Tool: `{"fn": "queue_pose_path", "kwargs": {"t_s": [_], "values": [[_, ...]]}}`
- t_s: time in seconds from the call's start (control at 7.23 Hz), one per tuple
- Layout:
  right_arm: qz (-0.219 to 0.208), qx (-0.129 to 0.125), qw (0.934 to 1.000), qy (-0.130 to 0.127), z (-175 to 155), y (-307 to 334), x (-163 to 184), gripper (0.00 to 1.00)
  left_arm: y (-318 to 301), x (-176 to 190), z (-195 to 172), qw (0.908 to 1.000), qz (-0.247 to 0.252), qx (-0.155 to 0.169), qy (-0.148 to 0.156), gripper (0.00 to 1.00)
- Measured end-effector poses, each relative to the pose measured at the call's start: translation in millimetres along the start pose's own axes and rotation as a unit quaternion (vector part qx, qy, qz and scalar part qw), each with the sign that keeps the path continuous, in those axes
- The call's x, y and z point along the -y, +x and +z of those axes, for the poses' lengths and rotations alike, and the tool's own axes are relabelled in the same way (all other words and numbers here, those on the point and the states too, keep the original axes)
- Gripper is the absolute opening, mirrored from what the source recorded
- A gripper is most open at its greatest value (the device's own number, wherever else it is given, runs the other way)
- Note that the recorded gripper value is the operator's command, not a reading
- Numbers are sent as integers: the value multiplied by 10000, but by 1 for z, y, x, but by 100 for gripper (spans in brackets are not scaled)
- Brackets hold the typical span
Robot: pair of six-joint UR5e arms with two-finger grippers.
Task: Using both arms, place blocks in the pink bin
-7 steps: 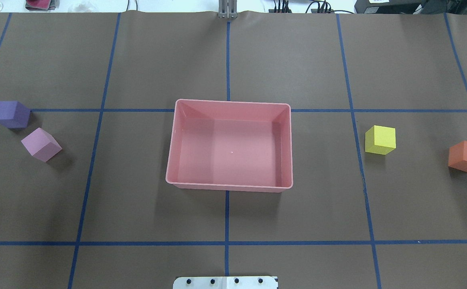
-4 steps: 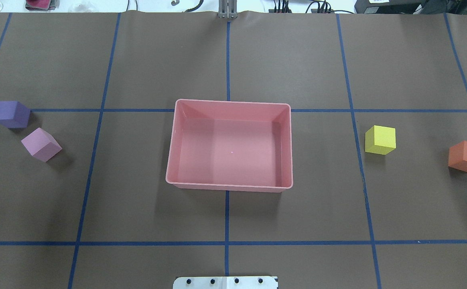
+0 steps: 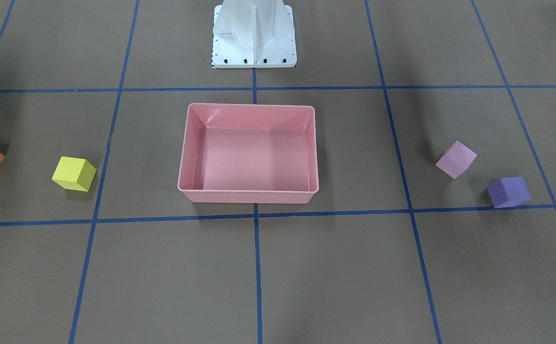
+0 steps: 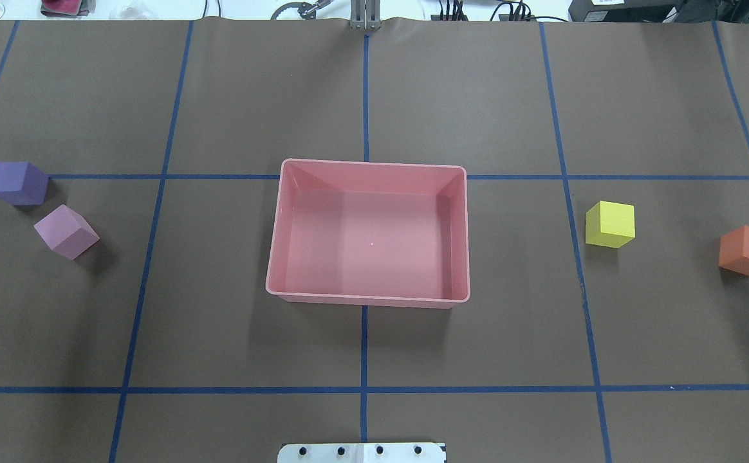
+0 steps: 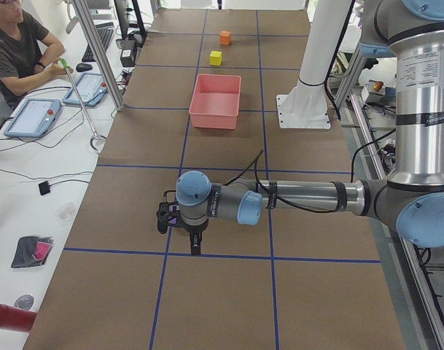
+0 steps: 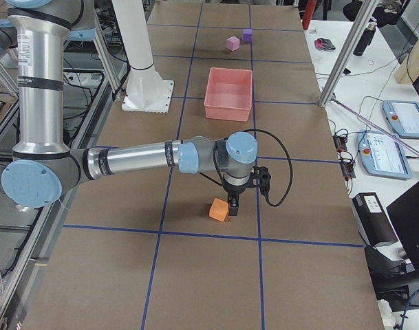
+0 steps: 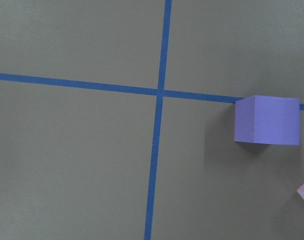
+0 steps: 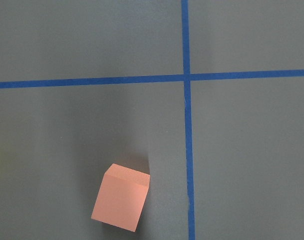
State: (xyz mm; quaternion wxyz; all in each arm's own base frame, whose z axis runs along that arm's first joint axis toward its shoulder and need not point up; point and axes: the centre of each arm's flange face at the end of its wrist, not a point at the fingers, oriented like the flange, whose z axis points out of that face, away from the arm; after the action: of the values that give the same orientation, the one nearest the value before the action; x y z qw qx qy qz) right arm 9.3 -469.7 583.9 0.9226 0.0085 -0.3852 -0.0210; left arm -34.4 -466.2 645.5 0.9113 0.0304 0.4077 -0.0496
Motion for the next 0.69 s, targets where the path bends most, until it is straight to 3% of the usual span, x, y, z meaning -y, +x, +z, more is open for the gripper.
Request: {"fn": "queue_pose_path", "kwargs": {"t_s": [0.28,0.69], "values": [[-159,173,9997,-81,28,-17,-3,100,-21,0,22,9988,358,-80,317,100],[332,110,9987,-376,66,-33,-8,99,-23,0,32,9974,554,-180,431,99]]}}
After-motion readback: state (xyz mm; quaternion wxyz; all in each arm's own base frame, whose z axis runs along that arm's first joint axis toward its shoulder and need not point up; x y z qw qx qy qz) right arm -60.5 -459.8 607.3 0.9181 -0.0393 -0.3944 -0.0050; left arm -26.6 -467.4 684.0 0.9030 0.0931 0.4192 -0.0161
